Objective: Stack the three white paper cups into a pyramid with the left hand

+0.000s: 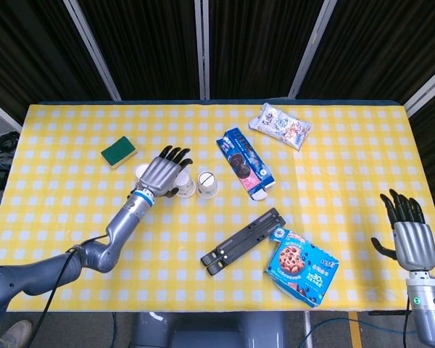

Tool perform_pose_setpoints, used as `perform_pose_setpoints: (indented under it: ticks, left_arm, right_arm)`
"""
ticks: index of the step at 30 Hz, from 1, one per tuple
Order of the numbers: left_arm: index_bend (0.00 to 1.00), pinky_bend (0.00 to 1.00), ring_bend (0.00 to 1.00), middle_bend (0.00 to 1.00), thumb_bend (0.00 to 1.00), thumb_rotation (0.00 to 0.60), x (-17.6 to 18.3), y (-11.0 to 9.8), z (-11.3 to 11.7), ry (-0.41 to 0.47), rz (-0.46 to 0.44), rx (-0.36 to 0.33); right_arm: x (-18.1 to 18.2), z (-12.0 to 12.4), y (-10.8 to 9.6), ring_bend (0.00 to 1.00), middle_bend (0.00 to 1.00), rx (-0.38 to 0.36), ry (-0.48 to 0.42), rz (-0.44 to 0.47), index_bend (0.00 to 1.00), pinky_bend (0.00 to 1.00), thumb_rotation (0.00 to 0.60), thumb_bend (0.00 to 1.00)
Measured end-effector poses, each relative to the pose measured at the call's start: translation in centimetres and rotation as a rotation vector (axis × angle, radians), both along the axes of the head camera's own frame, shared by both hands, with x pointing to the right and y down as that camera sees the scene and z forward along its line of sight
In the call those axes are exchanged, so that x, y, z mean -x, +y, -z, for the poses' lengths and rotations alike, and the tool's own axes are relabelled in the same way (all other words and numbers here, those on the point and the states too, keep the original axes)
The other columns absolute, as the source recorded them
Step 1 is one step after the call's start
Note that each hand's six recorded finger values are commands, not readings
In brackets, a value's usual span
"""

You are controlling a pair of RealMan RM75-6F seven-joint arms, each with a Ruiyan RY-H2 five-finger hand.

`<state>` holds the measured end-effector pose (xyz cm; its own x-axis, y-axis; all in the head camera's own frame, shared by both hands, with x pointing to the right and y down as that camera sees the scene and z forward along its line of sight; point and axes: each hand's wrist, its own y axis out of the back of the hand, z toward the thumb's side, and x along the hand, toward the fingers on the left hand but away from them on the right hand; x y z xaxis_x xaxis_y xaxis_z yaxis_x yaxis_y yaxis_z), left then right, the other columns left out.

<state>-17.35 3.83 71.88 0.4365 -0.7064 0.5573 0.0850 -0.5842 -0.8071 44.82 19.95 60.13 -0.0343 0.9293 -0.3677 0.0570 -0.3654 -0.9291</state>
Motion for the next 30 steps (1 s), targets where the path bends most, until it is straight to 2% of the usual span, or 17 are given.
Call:
perform_pose_setpoints:
  ticks: [6, 10, 16, 21, 24, 30]
  left_arm:
    - [0.04, 0.00, 0.00, 0.00, 0.31, 0.600, 1.5, -0.1, 1.0, 0.005, 0.023, -0.007]
    - [0.05, 0.00, 0.00, 0.00, 0.25, 0.600, 3.1, -0.4, 1.9, 0.002, 0.046, -0.017]
    - [0.24, 0.00, 0.00, 0.00, 0.24, 0.600, 5.9, -0.8, 2.9, -0.036, 0.071, -0.036]
    - [0.32, 0.00, 0.00, 0.00, 0.25, 0.600, 8.6, -1.3, 3.4, -0.102, 0.099, -0.045]
    - [0.31, 0.00, 0.00, 0.00, 0.26, 0.600, 9.5, -1.3, 3.0, -0.121, 0.116, -0.022]
    - [0.21, 0.00, 0.00, 0.00, 0.26, 0.600, 10.3, -1.6, 1.6, -0.163, 0.128, 0.009]
  right_arm:
    - [0.1, 0.2, 0.1, 0.00, 0.00, -0.004, 0.000, 0.001, 0.09, 0.00, 0.600, 0.12]
    - [0.1, 0.3, 0.1, 0.00, 0.00, -0.008, -0.001, 0.003, 0.10, 0.00, 0.600, 0.12]
    - [0.3, 0.3, 0.2, 0.00, 0.00, -0.007, 0.001, 0.008, 0.10, 0.00, 0.600, 0.12]
    - [0.7, 0.3, 0.2, 0.00, 0.00, -0.007, 0.000, 0.018, 0.10, 0.00, 0.600, 0.12]
    - [0.9, 0.3, 0.3, 0.00, 0.00, -0.008, -0.001, 0.025, 0.10, 0.00, 0.600, 0.12]
    - [1.2, 0.1, 0.4, 0.00, 0.00, 0.000, 0.003, 0.031, 0.10, 0.00, 0.600, 0.12]
